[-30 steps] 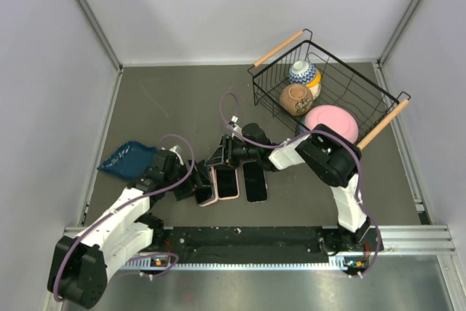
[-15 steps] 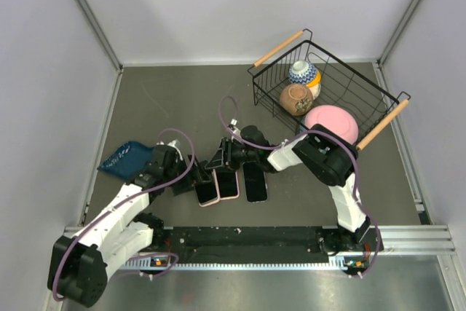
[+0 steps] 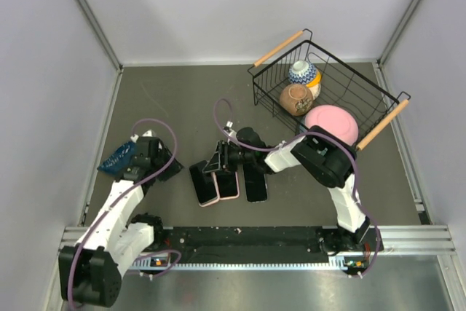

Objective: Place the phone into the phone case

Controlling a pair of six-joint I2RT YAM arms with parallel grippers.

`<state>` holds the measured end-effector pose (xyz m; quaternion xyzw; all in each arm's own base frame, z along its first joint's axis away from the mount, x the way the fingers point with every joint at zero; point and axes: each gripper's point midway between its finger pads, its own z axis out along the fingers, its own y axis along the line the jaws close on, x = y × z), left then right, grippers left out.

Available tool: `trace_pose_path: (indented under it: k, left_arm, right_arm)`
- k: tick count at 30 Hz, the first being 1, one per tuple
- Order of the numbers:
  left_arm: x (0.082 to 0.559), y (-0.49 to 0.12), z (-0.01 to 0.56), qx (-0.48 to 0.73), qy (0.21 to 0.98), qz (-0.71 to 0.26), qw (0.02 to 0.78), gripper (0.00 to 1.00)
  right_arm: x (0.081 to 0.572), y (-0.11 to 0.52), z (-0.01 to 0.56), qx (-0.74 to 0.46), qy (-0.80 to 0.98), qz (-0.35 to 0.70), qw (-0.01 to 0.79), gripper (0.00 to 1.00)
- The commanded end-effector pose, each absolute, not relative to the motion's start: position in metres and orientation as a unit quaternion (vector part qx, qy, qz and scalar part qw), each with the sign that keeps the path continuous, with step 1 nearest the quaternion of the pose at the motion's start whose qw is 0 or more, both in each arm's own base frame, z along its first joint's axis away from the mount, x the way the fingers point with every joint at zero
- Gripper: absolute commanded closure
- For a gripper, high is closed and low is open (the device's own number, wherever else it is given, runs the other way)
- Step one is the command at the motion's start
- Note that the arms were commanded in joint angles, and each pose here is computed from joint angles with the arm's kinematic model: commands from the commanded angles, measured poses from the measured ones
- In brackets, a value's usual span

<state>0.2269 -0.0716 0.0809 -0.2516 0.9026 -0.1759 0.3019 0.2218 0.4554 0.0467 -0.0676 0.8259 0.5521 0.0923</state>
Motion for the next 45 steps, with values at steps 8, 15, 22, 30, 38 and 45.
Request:
trace_pose_path:
  k: [8,15,22,30,38,45]
  left_arm:
    - [0.252,-0.083,0.055,-0.229,0.920,-0.185,0.260,0.89]
    - [0.263,-0.095,0.048,-0.202,0.923,-0.212,0.248,0.96]
    - [0.264,-0.099,0.046,-0.182,0.926,-0.220,0.246,0.96]
    - [0.261,-0.108,0.039,-0.172,0.925,-0.242,0.236,0.97]
    - [0.257,-0.107,0.044,-0.169,0.928,-0.239,0.232,0.91]
    - [0.261,-0.090,0.099,-0.170,0.919,-0.229,0.273,0.58]
  right_arm:
    - [0.208,0.471,0.053,-0.110,0.819,0.556,0.091,0.55]
    - [0.206,0.476,0.051,-0.124,0.822,0.548,0.090,0.55]
    - [0.209,0.481,0.047,-0.130,0.826,0.541,0.089,0.55]
    - [0.212,0.487,0.048,-0.132,0.827,0.540,0.090,0.58]
    - [0.214,0.489,0.054,-0.133,0.823,0.544,0.096,0.76]
    - [0.220,0.478,0.103,-0.144,0.781,0.595,0.120,1.00]
